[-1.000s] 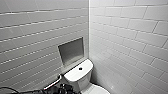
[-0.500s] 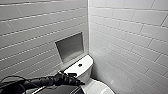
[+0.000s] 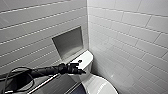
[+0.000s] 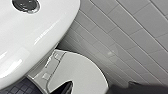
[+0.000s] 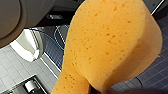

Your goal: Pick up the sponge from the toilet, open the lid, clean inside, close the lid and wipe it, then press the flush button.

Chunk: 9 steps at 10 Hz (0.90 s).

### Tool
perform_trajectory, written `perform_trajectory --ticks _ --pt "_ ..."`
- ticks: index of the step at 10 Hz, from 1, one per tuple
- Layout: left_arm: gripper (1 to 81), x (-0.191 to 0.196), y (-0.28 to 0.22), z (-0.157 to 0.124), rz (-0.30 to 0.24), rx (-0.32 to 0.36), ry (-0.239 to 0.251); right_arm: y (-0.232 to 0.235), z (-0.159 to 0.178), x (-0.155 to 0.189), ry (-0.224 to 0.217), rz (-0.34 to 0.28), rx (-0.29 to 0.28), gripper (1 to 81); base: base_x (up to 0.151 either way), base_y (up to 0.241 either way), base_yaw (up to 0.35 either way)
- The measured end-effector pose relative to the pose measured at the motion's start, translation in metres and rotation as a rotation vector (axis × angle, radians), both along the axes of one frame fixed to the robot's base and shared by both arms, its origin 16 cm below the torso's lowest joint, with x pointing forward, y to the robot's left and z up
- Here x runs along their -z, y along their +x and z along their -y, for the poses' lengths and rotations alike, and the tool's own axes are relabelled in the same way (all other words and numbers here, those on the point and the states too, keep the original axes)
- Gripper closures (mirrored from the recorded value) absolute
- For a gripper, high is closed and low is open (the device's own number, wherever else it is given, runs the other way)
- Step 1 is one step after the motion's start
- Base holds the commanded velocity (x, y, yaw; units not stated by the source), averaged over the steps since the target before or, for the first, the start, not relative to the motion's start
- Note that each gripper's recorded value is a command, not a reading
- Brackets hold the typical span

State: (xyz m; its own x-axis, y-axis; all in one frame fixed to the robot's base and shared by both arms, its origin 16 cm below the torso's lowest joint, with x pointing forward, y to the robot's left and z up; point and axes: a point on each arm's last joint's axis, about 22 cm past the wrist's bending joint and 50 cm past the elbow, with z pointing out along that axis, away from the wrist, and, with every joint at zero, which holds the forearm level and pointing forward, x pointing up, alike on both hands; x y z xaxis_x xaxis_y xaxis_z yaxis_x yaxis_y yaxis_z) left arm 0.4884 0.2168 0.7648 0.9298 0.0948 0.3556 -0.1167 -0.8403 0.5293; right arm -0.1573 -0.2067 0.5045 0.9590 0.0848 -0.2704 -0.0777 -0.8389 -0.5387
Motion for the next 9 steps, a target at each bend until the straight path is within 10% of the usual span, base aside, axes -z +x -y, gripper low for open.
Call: perform_trajectory --ticks 5,9 --pt "1.0 0.033 0.055 -0.005 -0.103 -0.126 -0.022 -0.019 -0.002 -0.003 0.000 -0.067 0.005 81.1 0.000 0.000 0.000" --pt "1.0 -0.039 0.137 -0.003 0.004 -0.150 -0.035 -0.018 -0.002 -0.003 -0.002 -0.075 0.008 81.1 0.000 0.000 0.000"
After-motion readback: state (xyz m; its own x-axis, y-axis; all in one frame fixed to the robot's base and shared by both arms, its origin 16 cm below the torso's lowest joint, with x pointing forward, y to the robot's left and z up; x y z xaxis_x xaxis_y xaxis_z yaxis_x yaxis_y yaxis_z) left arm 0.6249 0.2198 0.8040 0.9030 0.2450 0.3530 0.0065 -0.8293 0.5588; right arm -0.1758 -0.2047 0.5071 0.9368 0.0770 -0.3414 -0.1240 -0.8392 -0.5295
